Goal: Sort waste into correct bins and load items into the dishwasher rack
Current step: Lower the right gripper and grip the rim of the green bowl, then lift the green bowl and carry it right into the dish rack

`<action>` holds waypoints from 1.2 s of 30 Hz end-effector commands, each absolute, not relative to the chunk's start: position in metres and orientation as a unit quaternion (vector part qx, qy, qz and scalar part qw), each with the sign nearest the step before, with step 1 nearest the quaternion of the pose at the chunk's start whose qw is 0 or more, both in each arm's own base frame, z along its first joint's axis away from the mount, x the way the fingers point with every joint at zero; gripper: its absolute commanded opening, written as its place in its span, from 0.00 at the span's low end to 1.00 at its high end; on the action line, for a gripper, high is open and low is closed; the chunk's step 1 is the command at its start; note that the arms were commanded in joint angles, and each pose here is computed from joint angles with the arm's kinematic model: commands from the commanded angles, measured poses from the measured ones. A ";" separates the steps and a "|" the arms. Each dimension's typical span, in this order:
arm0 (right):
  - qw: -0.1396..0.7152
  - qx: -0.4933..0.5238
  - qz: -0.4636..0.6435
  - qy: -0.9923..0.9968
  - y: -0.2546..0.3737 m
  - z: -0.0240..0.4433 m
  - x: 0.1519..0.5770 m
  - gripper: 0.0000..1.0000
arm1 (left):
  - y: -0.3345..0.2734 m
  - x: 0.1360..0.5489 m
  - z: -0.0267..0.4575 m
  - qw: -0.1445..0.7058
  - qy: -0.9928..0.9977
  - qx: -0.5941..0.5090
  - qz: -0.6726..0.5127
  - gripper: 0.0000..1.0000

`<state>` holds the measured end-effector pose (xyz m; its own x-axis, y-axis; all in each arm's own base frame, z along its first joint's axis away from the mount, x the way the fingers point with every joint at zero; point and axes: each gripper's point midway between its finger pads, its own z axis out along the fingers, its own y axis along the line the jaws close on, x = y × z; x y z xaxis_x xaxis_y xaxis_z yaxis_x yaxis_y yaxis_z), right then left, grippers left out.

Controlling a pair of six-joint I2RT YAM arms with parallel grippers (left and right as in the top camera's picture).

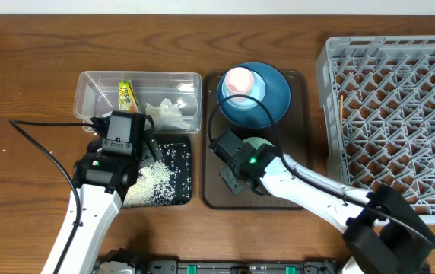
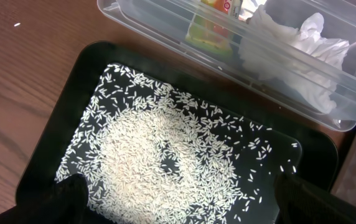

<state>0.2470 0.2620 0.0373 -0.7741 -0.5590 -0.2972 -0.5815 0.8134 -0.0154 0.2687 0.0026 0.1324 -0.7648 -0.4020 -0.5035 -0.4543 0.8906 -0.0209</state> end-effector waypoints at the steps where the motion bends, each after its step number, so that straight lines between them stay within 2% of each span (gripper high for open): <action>1: 0.185 -0.304 0.070 0.932 0.279 0.073 0.252 0.01 | 0.005 0.269 0.133 0.256 0.938 -0.229 0.057 0.98; 7: 0.254 -0.238 0.105 0.932 0.258 0.139 0.276 0.01 | 0.005 0.269 0.133 0.256 0.938 -0.229 0.057 0.98; 11: 0.305 -0.160 0.146 0.927 0.222 0.189 0.295 0.01 | 0.005 0.269 0.133 0.256 0.938 -0.229 0.057 0.98; 16: 0.347 -0.126 0.211 0.905 0.178 0.235 0.309 0.01 | 0.005 0.269 0.133 0.256 0.938 -0.229 0.057 0.98; 25: 0.402 -0.081 0.317 0.855 0.088 0.277 0.337 0.01 | 0.005 0.269 0.133 0.256 0.938 -0.229 0.057 0.98; 30: 0.446 -0.109 0.389 0.799 0.056 0.300 0.346 0.01 | 0.005 0.269 0.133 0.256 0.938 -0.229 0.057 0.98; 36: 0.459 -0.118 0.441 0.762 0.032 0.300 0.360 0.01 | 0.005 0.269 0.133 0.256 0.938 -0.229 0.057 0.98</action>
<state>0.3677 0.0236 0.2859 -0.5679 0.2347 -0.7889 -0.4582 0.7061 0.5399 0.2684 0.0026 0.1323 -0.7654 -0.4019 -0.5027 -0.4543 0.8906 -0.0202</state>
